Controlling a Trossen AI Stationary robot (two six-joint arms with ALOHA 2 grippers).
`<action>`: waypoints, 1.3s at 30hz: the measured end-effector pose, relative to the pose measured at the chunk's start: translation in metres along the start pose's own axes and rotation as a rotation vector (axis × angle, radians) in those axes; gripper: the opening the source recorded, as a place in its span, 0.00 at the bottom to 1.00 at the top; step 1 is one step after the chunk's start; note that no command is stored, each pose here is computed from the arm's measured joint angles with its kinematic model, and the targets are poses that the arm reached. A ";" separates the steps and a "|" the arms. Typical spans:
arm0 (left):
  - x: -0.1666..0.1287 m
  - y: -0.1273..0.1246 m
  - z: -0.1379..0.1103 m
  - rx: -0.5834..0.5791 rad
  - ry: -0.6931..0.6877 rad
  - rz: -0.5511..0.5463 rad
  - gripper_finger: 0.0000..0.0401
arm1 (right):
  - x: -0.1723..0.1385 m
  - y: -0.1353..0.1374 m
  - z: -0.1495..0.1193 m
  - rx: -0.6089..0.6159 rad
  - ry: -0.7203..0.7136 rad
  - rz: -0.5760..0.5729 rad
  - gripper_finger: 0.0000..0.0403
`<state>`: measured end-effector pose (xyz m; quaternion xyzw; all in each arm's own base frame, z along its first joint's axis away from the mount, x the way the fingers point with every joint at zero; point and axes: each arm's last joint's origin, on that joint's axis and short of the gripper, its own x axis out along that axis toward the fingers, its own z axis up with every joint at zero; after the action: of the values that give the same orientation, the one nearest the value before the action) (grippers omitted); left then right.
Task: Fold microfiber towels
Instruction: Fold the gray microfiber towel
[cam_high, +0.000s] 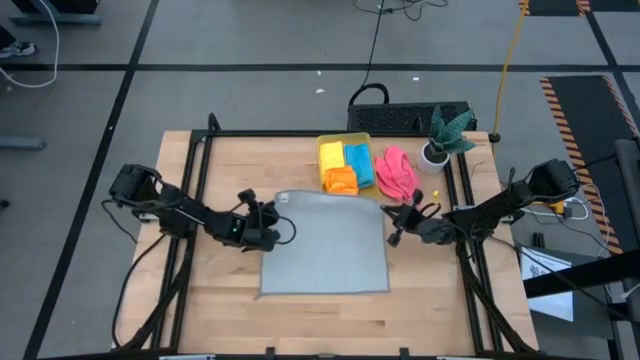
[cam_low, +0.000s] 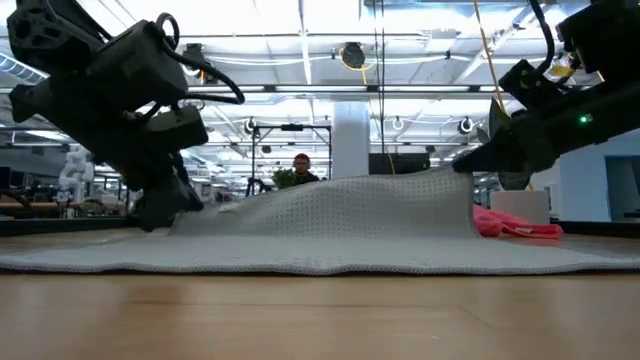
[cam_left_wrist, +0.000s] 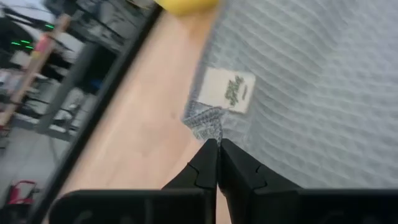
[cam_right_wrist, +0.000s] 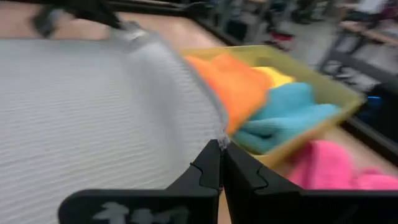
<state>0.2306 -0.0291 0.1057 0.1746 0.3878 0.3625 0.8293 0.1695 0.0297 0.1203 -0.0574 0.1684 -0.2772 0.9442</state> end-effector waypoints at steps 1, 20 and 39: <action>0.000 -0.001 -0.001 0.004 0.009 -0.023 0.05 | 0.000 0.001 0.000 0.000 0.004 0.033 0.00; -0.057 0.014 0.023 0.004 -0.209 -0.184 0.01 | -0.002 0.007 -0.006 -0.202 0.048 0.238 0.00; -0.142 -0.014 -0.018 0.201 -0.396 -0.473 0.01 | -0.041 0.049 0.011 -0.220 -0.065 0.504 0.00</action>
<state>0.1614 -0.1429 0.1591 0.2277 0.2827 0.0787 0.9285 0.1662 0.0936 0.1325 -0.1247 0.1758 -0.0117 0.9764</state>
